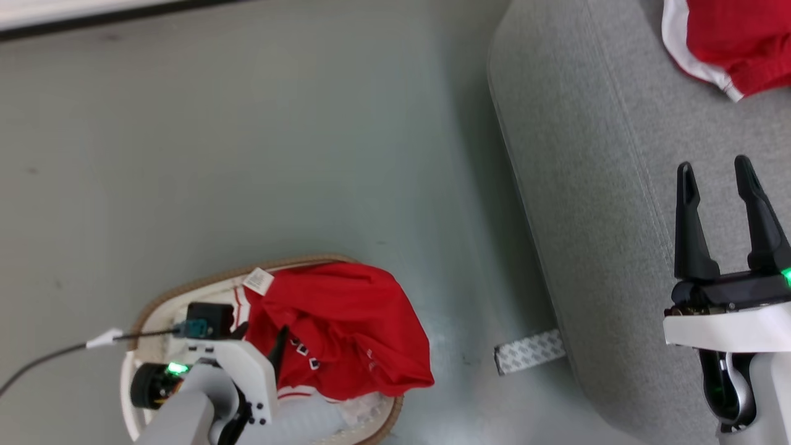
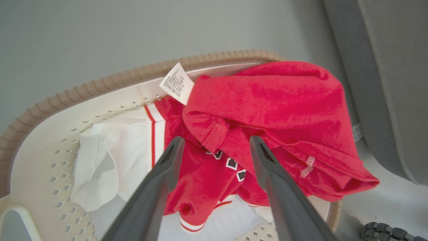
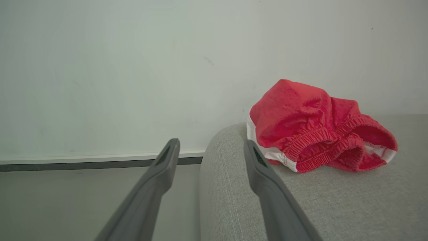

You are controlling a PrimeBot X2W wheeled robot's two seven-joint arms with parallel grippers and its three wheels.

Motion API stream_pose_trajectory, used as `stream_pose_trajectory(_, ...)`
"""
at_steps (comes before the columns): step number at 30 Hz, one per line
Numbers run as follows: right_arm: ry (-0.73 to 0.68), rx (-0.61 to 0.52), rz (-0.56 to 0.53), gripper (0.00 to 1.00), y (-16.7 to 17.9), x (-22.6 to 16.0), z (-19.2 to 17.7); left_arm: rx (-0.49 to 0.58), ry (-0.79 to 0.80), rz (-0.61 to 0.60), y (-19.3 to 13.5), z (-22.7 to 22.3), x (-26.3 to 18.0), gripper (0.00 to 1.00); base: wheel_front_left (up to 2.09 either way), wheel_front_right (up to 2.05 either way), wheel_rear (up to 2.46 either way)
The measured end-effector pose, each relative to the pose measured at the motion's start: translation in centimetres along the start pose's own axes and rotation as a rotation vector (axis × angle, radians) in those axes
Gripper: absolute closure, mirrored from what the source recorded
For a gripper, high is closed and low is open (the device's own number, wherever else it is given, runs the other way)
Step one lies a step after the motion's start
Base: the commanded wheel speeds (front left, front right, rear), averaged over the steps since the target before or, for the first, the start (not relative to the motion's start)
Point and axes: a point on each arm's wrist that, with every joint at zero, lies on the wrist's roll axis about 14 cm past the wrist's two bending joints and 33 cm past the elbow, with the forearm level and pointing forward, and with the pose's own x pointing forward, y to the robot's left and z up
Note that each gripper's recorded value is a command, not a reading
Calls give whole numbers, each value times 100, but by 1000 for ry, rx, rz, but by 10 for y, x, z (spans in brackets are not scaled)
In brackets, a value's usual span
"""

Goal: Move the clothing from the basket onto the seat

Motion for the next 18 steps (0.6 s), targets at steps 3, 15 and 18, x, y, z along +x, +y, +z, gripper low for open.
stream_pose_trajectory(3, 18, -5, -9, 0, -3, 6, -11, 19, 77, -26, -1, -15, 19, 0, 0, 0, 0)
stream_pose_trajectory(15, 97, -63, -81, 0, -30, 13, -46, -17, 269, -81, 3, -57, 82, 0, 0, 0, 0)
stream_pose_trajectory(18, 126, -65, -94, 0, -32, 11, -57, -30, 329, -106, -4, -70, 92, 0, 0, 0, 0)
